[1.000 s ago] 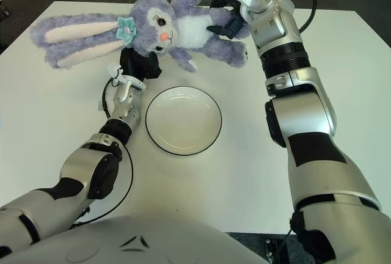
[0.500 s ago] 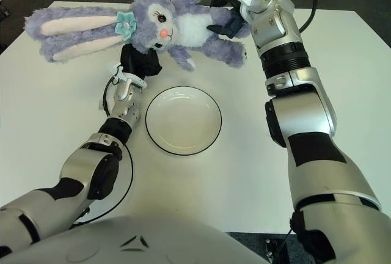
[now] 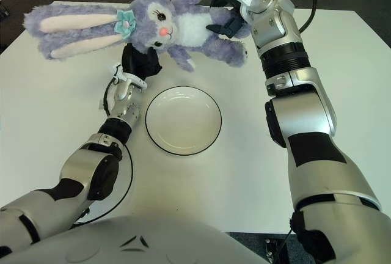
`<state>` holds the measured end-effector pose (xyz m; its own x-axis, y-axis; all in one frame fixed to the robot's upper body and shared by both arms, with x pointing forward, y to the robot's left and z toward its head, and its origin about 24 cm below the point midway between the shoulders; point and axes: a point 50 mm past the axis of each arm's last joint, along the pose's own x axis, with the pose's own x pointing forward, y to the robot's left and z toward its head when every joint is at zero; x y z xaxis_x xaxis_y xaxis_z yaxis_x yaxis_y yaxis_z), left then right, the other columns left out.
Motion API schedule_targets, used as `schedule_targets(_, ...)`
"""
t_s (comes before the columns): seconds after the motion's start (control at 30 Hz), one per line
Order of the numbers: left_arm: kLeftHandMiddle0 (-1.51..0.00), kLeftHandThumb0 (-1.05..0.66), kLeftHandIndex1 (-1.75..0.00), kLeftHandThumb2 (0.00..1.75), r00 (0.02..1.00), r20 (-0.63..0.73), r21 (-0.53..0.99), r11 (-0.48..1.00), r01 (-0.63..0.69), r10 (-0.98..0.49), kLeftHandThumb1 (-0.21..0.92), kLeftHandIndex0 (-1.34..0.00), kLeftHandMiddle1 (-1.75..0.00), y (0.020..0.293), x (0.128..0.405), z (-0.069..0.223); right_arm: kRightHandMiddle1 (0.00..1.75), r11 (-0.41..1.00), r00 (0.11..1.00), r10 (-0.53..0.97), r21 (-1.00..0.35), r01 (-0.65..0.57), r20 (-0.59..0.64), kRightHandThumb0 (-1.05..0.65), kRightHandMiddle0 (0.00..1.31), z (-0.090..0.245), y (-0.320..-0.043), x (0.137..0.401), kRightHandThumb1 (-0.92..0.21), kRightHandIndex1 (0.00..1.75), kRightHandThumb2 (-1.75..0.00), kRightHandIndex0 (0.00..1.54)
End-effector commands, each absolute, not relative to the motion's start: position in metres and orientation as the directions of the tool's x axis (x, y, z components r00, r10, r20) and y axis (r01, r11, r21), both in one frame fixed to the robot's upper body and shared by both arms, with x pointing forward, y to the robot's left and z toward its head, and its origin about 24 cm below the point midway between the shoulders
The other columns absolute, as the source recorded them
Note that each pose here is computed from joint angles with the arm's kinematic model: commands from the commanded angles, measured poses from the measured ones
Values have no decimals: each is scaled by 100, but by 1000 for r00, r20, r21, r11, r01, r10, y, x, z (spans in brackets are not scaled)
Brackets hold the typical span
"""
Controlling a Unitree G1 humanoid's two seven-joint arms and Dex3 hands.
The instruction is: Put the doll into the plate.
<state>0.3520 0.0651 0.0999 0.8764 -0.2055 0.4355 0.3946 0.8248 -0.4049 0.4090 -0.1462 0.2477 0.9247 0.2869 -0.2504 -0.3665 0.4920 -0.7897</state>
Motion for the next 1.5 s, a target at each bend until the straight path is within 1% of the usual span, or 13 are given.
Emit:
schedule_targets(0.0, -12, -30, -3, 105, 842, 476, -525, 686, 503, -253, 34, 0, -56, 12, 332, 101, 175, 503, 909, 320, -765, -403, -268, 47, 80, 239, -144, 409, -32, 164, -123, 66)
schedule_targets(0.33, -18, -46, -4, 93, 786, 535, -569, 555, 607, -311, 43, 0, -41, 12, 330, 103, 175, 506, 891, 347, -742, -439, -291, 46, 83, 236, -144, 409, -34, 165, -121, 63)
schedule_targets(0.4, -19, -41, -9, 96, 768, 554, -576, 518, 632, -321, 39, 0, -36, 12, 329, 104, 175, 509, 887, 349, -733, -451, -303, 44, 85, 235, -144, 409, -40, 163, -113, 60)
schedule_targets(0.53, -18, -29, -9, 106, 734, 590, -554, 493, 671, -337, 31, 0, -30, 13, 328, 106, 175, 517, 878, 349, -715, -471, -326, 45, 86, 234, -144, 409, -37, 167, -118, 60)
schedule_targets(0.67, -17, -18, -4, 115, 699, 627, -500, 511, 699, -343, 25, 0, -25, 14, 326, 108, 175, 515, 879, 340, -715, -472, -335, 43, 85, 232, -145, 409, -43, 165, -110, 57)
schedule_targets(0.8, -16, -9, -1, 119, 685, 640, -458, 542, 705, -349, 22, 0, -22, 14, 325, 109, 175, 503, 885, 315, -731, -462, -342, 39, 83, 231, -145, 410, -61, 155, -80, 52)
schedule_targets(0.97, -17, -5, 0, 121, 689, 632, -360, 653, 667, -355, 24, 0, -19, 16, 323, 108, 175, 505, 874, 324, -715, -484, -363, 44, 79, 227, -147, 412, -41, 164, -112, 60)
schedule_targets(1.1, -20, -43, 0, 91, 690, 634, -225, 771, 596, -349, 57, 0, -14, 18, 321, 110, 175, 508, 868, 339, -706, -494, -363, 48, 77, 226, -148, 412, -29, 170, -131, 65)
schedule_targets(1.13, -20, -45, 0, 88, 689, 636, -214, 779, 590, -347, 60, 0, -14, 18, 320, 110, 175, 505, 868, 337, -708, -493, -364, 48, 77, 226, -148, 412, -28, 170, -132, 65)
schedule_targets(1.2, -21, -43, 0, 90, 687, 640, -206, 784, 586, -345, 56, 0, -11, 17, 320, 110, 175, 499, 868, 334, -712, -494, -368, 48, 76, 226, -148, 413, -27, 169, -133, 67)
schedule_targets(1.23, -22, -35, 0, 98, 685, 642, -202, 786, 585, -345, 48, 0, -9, 17, 319, 110, 175, 496, 868, 333, -714, -494, -369, 48, 75, 226, -148, 413, -26, 167, -133, 69)
schedule_targets(1.37, -23, -22, 0, 110, 692, 648, -224, 787, 574, -320, 35, 0, -7, 16, 319, 111, 175, 483, 853, 346, -705, -520, -392, 49, 77, 224, -148, 413, -25, 167, -134, 70)
schedule_targets(1.47, -25, -23, 0, 113, 703, 653, -224, 816, 532, -279, 28, 0, -7, 16, 318, 112, 175, 478, 847, 346, -701, -530, -404, 49, 79, 222, -148, 413, -25, 168, -135, 69)
